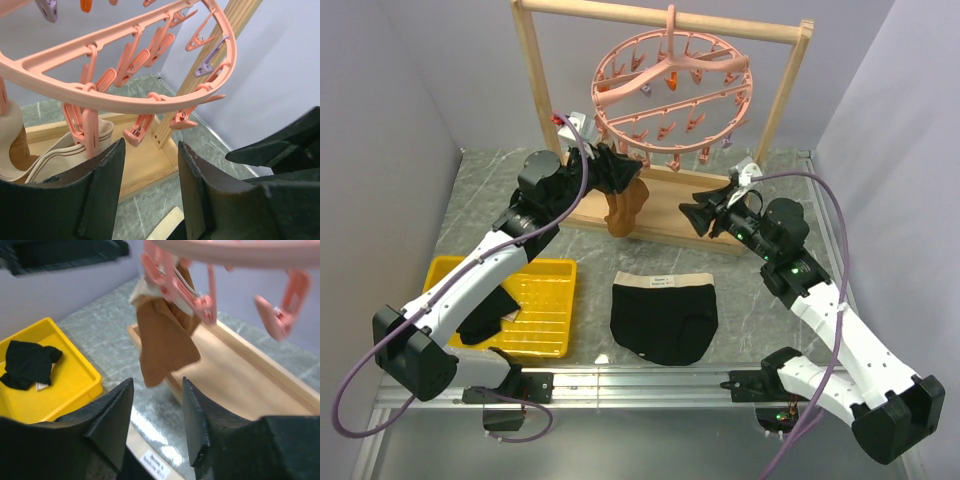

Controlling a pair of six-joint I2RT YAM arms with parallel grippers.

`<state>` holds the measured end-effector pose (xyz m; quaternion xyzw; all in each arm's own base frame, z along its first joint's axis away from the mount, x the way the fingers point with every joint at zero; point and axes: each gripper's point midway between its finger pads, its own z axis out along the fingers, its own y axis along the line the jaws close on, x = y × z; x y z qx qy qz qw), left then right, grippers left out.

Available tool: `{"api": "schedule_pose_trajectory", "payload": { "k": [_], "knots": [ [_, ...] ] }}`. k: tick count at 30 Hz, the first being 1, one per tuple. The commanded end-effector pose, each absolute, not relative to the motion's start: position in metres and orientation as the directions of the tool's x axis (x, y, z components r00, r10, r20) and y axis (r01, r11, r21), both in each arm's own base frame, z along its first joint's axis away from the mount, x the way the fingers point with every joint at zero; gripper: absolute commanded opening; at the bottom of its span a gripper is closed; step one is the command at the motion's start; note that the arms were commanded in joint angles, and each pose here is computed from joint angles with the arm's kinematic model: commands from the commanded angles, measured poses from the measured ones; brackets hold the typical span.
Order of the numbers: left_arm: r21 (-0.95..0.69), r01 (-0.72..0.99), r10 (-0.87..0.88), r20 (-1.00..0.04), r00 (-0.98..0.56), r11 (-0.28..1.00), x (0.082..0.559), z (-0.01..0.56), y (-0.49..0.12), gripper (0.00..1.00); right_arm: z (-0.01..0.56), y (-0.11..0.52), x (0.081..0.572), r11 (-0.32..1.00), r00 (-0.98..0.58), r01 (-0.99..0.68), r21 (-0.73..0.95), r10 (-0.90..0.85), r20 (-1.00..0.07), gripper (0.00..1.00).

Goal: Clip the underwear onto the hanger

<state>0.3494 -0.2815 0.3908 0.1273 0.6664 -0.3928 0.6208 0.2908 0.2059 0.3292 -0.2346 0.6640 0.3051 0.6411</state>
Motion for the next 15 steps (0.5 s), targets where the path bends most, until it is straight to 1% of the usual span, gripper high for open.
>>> {"api": "schedule_pose_trajectory", "payload": {
  "k": [1, 2, 3, 6, 10, 15],
  "knots": [
    [-0.378, 0.663, -0.364, -0.916, -0.168, 0.646, 0.35, 0.414, -0.284, 0.51, 0.381, 0.215, 0.299, 0.739, 0.169, -0.673, -0.034, 0.109, -0.98, 0.47],
    [-0.38, 0.664, -0.362, -0.916, -0.172, 0.644, 0.35, 0.413, -0.284, 0.5, 0.381, 0.213, 0.304, 0.764, 0.185, -0.645, -0.035, 0.112, -0.976, 0.43],
    [-0.378, 0.664, -0.358, -0.917, -0.174, 0.645, 0.35, 0.412, -0.285, 0.5, 0.384, 0.215, 0.31, 0.77, 0.213, -0.636, -0.047, 0.117, -0.97, 0.42],
    [-0.375, 0.657, -0.351, -0.92, -0.176, 0.654, 0.353, 0.41, -0.286, 0.5, 0.384, 0.218, 0.319, 0.788, 0.228, -0.615, -0.041, 0.128, -0.965, 0.41],
    [-0.366, 0.654, -0.345, -0.923, -0.168, 0.662, 0.358, 0.412, -0.287, 0.5, 0.387, 0.231, 0.326, 0.775, 0.251, -0.629, -0.063, 0.126, -0.96, 0.41],
    [-0.385, 0.642, -0.351, -0.917, -0.187, 0.663, 0.366, 0.405, -0.291, 0.49, 0.388, 0.254, 0.324, 0.72, 0.267, -0.686, -0.106, 0.113, -0.957, 0.41]
  ]
}}
